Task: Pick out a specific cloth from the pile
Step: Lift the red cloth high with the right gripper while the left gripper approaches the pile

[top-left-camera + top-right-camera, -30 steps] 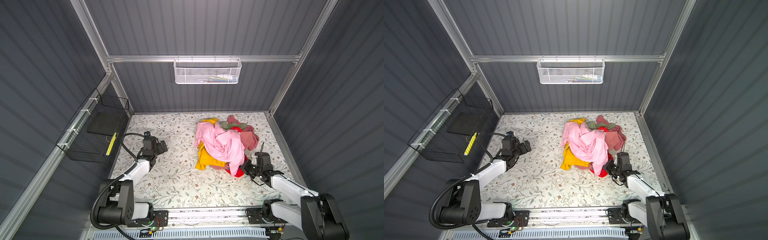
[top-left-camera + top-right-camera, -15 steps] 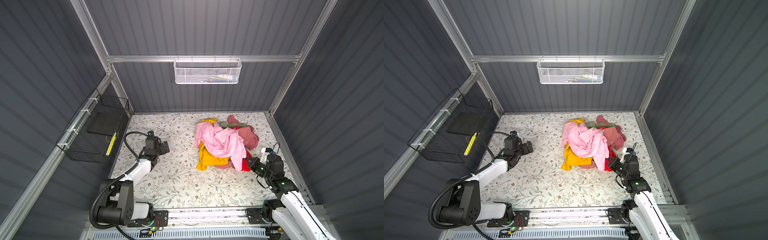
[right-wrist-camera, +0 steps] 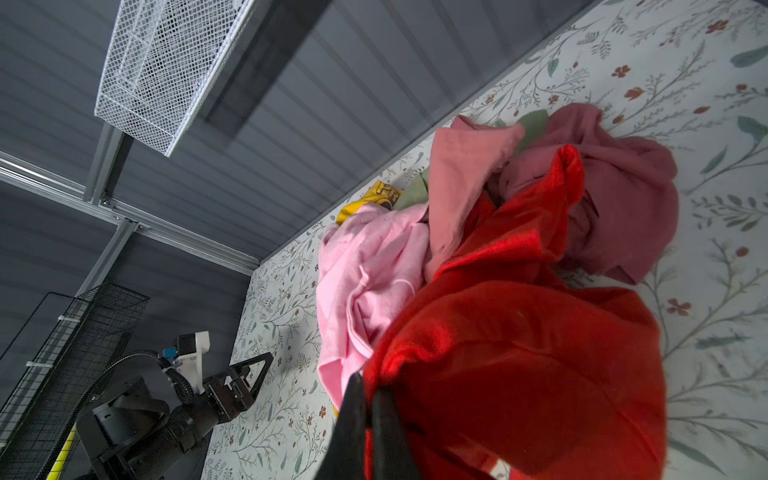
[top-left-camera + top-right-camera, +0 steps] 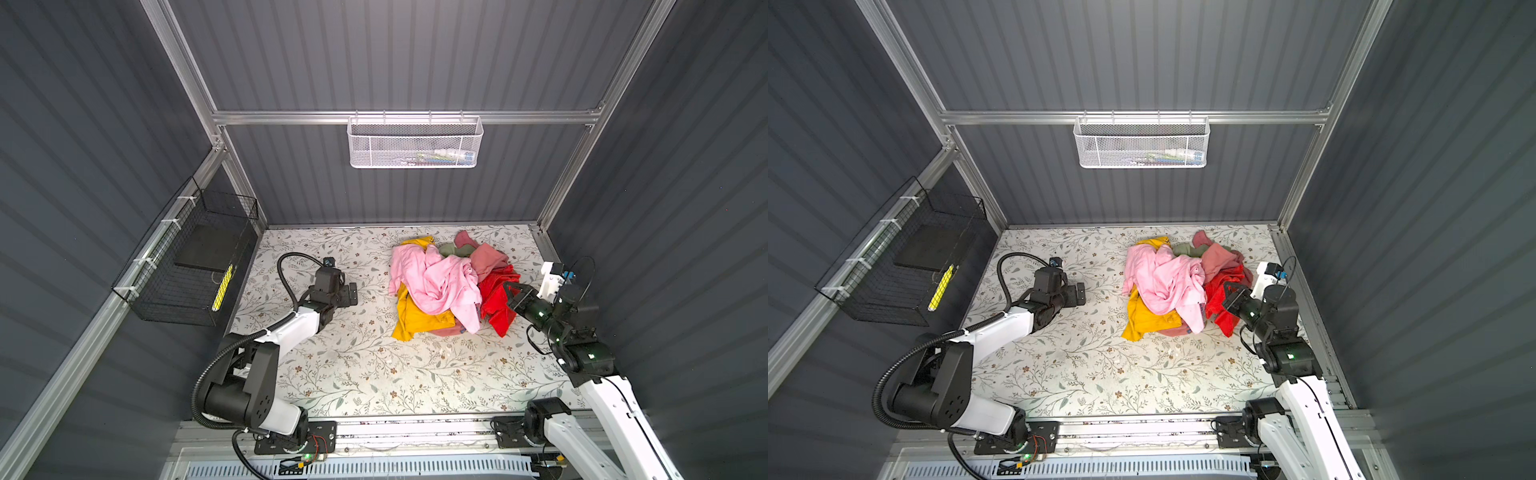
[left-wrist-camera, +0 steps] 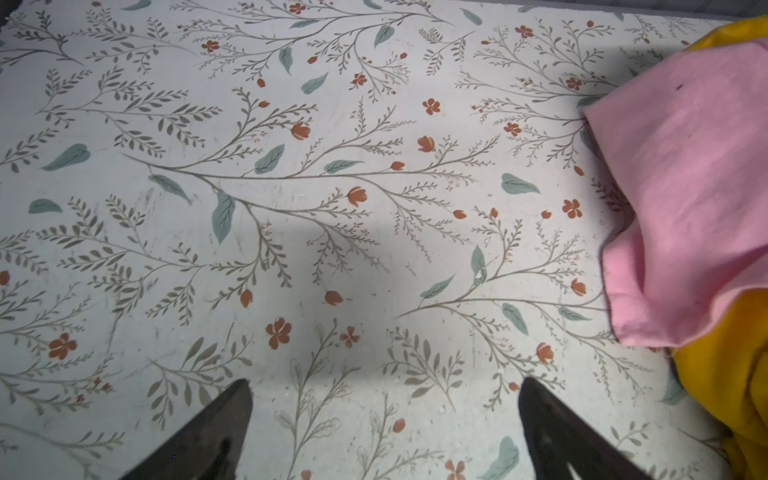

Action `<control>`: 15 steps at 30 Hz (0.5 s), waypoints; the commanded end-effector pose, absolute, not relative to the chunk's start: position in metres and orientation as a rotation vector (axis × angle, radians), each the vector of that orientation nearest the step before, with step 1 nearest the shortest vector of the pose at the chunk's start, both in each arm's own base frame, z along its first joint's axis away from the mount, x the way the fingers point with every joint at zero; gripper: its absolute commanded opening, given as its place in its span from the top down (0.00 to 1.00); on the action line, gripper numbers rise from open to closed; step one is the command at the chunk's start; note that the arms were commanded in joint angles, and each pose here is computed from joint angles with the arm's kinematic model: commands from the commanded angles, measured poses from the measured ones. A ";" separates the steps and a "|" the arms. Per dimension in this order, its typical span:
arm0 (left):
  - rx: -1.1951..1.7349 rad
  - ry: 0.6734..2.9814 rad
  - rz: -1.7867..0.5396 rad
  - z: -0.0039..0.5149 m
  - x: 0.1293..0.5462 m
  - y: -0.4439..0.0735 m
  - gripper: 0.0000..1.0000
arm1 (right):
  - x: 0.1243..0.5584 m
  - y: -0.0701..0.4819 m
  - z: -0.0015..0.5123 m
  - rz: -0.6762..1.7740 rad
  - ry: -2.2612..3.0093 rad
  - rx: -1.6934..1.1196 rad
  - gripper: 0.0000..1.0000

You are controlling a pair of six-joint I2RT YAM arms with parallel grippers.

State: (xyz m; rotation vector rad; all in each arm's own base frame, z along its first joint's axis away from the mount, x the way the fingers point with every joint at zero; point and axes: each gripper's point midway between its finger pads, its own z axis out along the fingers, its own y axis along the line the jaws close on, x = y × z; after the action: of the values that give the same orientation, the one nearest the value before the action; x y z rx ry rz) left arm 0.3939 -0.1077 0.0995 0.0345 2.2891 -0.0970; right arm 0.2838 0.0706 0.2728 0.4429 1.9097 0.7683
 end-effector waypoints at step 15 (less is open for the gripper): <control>0.286 2.273 -0.153 0.101 0.410 -0.216 0.00 | 0.303 0.102 0.387 0.884 1.719 0.191 1.00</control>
State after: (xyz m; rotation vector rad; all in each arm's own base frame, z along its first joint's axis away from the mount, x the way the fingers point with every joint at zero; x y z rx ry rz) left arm 0.4041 -0.2055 0.0958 0.2718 2.2840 -0.1626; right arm 0.3056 0.0908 0.3393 0.3062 1.8380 0.8347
